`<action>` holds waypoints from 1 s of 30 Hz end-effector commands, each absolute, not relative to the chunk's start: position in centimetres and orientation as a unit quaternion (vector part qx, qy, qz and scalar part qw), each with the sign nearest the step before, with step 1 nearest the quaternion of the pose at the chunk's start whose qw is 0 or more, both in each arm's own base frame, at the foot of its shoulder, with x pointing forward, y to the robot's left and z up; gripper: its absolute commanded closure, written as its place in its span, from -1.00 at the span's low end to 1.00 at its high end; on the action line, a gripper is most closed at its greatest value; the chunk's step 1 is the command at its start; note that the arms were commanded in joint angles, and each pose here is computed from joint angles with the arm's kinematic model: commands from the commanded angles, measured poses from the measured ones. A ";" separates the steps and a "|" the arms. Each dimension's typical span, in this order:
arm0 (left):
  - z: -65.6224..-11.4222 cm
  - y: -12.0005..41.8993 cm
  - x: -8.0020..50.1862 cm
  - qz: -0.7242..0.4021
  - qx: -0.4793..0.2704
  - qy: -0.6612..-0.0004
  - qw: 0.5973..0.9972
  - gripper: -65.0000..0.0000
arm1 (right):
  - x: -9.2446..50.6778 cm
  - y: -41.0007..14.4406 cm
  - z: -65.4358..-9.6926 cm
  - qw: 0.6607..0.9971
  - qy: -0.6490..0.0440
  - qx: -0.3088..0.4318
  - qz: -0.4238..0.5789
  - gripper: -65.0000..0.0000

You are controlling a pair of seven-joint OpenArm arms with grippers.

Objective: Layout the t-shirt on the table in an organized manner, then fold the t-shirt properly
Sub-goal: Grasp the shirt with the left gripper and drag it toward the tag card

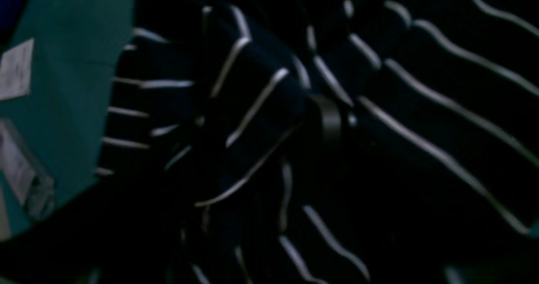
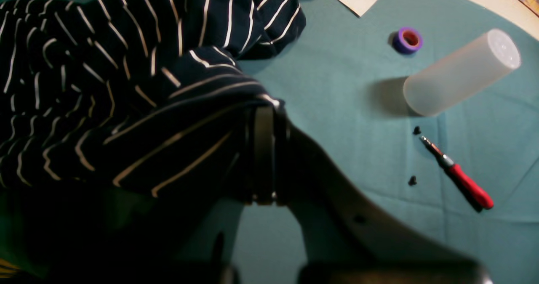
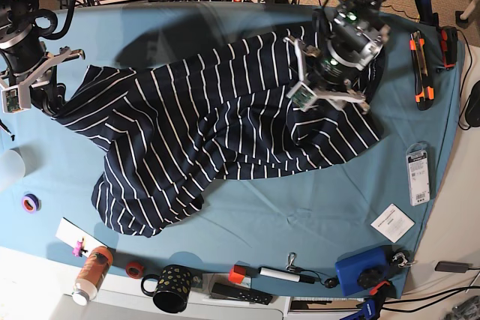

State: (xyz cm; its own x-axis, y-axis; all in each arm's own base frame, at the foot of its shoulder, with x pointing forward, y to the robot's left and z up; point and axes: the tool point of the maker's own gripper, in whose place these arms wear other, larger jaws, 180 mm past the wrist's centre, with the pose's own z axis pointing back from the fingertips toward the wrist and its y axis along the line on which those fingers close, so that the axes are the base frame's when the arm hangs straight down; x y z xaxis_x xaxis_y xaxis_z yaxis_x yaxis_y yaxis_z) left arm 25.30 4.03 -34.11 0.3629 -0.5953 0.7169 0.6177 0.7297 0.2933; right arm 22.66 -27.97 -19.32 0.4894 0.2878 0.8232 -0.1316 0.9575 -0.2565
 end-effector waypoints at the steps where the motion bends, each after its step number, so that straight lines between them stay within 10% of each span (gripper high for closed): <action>1: -33.4 4.1 25.9 -0.362 -0.005 -0.445 0.819 0.10 | 23.0 -27.8 -18.2 0.847 -0.508 -0.085 0.130 1.00; 12: -35.5 5.6 27.6 -0.354 0.026 -0.423 0.834 0.22 | 23.0 -27.8 -18.2 0.847 -0.508 -0.085 0.130 1.00; 16: -34.3 6.1 29.2 -0.330 0.039 -0.448 0.830 0.97 | 23.0 -27.8 -18.2 0.848 -0.507 -0.085 0.130 1.00; 30: -26.1 15.7 40.6 -0.243 0.187 -0.545 0.780 1.00 | 22.9 -28.4 -18.4 0.851 -0.500 -0.100 0.126 1.00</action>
State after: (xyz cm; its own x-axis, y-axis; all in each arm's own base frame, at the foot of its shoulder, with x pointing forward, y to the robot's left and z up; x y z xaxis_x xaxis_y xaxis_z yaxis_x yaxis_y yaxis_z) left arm 40.00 15.42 -27.86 0.3276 -0.5801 0.7458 0.2088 0.8143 0.5416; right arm 22.56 -28.42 -19.47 0.5029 0.2966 0.8119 -0.1187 0.9541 -0.2750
